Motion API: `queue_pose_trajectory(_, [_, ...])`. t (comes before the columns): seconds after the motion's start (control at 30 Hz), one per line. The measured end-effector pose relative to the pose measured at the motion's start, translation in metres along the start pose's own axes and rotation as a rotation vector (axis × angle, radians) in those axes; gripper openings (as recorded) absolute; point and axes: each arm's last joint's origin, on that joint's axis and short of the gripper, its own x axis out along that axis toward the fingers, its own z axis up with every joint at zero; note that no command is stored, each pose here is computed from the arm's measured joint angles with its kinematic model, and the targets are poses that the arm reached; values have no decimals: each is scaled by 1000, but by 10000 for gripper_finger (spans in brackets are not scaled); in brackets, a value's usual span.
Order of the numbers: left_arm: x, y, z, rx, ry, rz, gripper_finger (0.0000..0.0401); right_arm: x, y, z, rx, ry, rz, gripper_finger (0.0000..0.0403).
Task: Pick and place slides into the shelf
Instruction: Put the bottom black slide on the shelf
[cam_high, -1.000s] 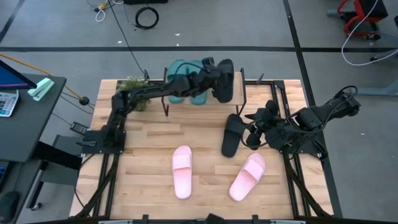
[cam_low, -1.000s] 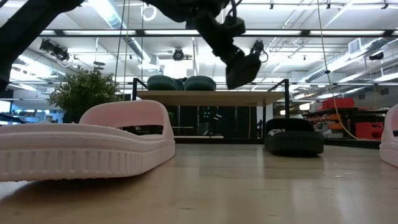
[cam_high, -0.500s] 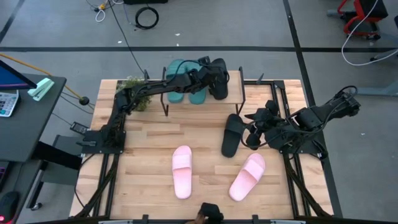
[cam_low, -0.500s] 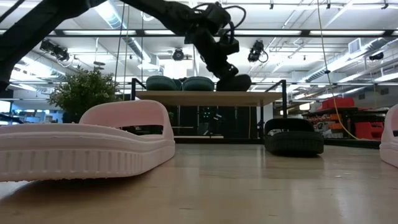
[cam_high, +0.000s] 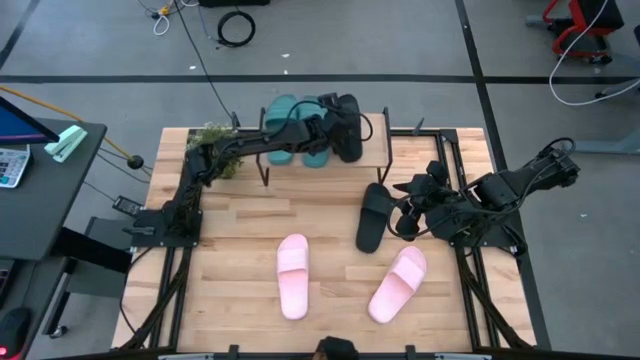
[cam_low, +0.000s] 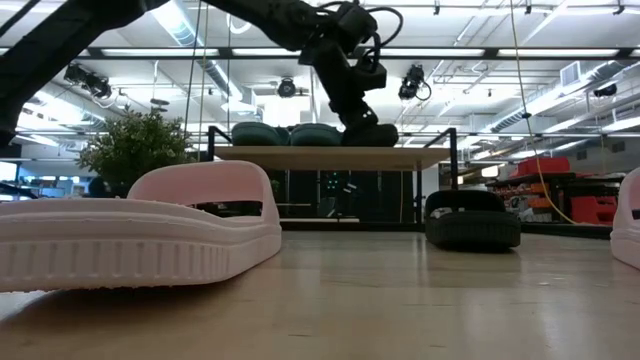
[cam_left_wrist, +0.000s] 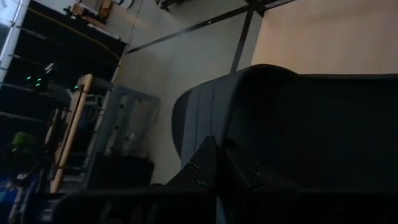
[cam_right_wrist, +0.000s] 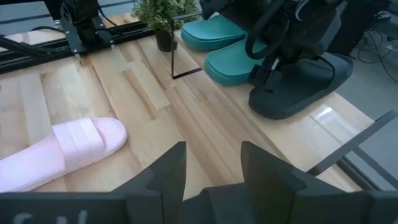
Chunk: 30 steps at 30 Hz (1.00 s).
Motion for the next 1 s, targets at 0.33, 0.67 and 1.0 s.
queue_pose_trajectory(0.33, [-2,-1,-7,25,92,23,11,0,0,0,0,0,0,160])
queue_pose_trajectory(0.67, [-4,-1,-5,51,94,45,11,0,0,0,0,0,0,160])
queue_pose_trajectory(1.0, [-6,-1,-9,120,157,81,35,0,0,0,0,0,0,160])
